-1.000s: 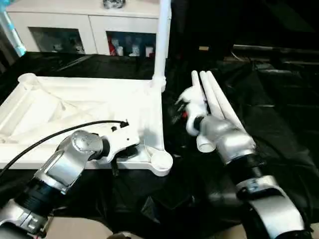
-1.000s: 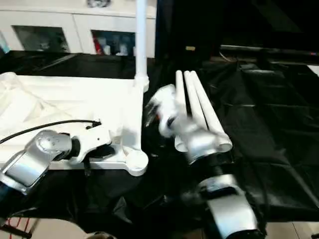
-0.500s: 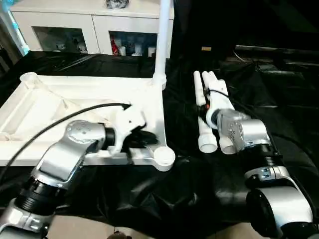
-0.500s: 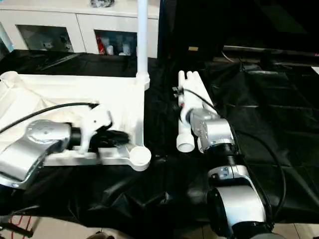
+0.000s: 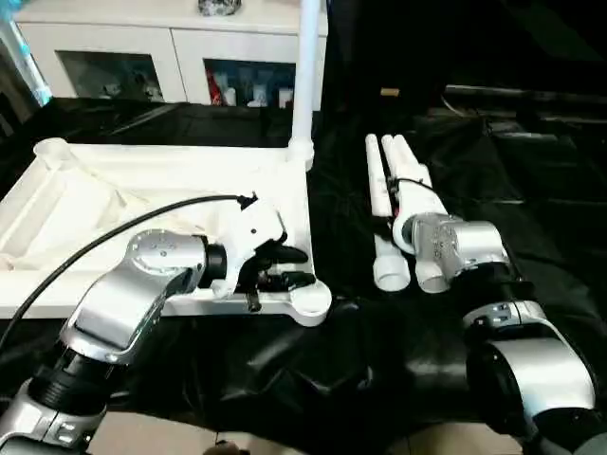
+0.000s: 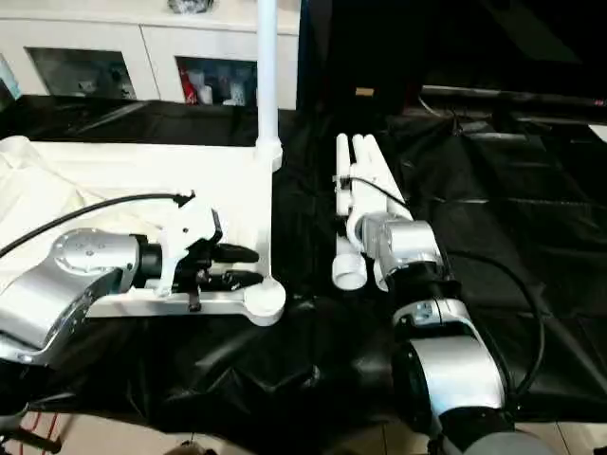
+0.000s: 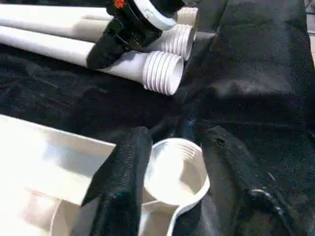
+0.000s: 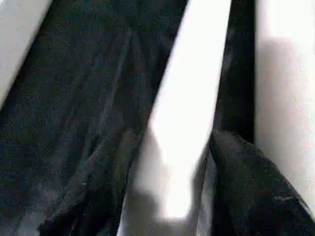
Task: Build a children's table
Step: Pick table leg
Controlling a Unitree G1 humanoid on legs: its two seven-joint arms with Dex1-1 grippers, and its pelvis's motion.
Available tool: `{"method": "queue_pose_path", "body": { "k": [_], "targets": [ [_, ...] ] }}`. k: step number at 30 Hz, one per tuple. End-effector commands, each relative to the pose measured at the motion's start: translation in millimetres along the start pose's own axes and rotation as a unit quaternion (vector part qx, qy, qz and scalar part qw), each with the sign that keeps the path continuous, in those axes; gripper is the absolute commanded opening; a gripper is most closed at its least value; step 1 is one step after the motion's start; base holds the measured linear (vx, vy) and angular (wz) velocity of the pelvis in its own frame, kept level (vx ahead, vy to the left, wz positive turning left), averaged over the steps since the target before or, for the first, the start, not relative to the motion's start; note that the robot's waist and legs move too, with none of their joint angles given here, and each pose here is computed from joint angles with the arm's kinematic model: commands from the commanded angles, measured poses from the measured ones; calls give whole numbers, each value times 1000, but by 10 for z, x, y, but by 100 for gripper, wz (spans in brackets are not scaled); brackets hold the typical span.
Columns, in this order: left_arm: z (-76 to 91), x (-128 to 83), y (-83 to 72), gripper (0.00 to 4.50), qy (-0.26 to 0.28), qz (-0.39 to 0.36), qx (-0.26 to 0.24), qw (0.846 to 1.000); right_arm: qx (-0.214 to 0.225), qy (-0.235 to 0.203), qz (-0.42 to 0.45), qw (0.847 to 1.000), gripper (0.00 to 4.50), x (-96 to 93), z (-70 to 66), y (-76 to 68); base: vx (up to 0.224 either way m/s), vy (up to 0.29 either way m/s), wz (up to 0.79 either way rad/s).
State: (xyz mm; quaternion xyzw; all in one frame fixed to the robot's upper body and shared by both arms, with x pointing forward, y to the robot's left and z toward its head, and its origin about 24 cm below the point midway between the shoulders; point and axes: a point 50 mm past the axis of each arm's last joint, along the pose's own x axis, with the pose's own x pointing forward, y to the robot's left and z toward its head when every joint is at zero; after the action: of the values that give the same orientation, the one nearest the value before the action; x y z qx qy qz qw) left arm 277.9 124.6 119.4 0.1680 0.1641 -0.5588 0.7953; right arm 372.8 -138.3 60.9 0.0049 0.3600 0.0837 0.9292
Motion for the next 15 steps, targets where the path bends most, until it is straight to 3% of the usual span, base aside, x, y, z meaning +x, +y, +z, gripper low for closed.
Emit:
{"method": "queue_pose_path", "body": {
  "k": [1,6,15],
  "targets": [
    [27,-13,-10,229,5,5,15,1000,-2,38,-18,999,277,8,-49,-23,0,0,0],
    [33,-9,-22,266,7,5,15,1000,11,64,-28,997,277,32,-127,-46,0,0,0],
    [34,-9,-22,269,10,2,16,1000,51,70,-19,996,207,40,-136,-58,0,0,0]
  ]
}}
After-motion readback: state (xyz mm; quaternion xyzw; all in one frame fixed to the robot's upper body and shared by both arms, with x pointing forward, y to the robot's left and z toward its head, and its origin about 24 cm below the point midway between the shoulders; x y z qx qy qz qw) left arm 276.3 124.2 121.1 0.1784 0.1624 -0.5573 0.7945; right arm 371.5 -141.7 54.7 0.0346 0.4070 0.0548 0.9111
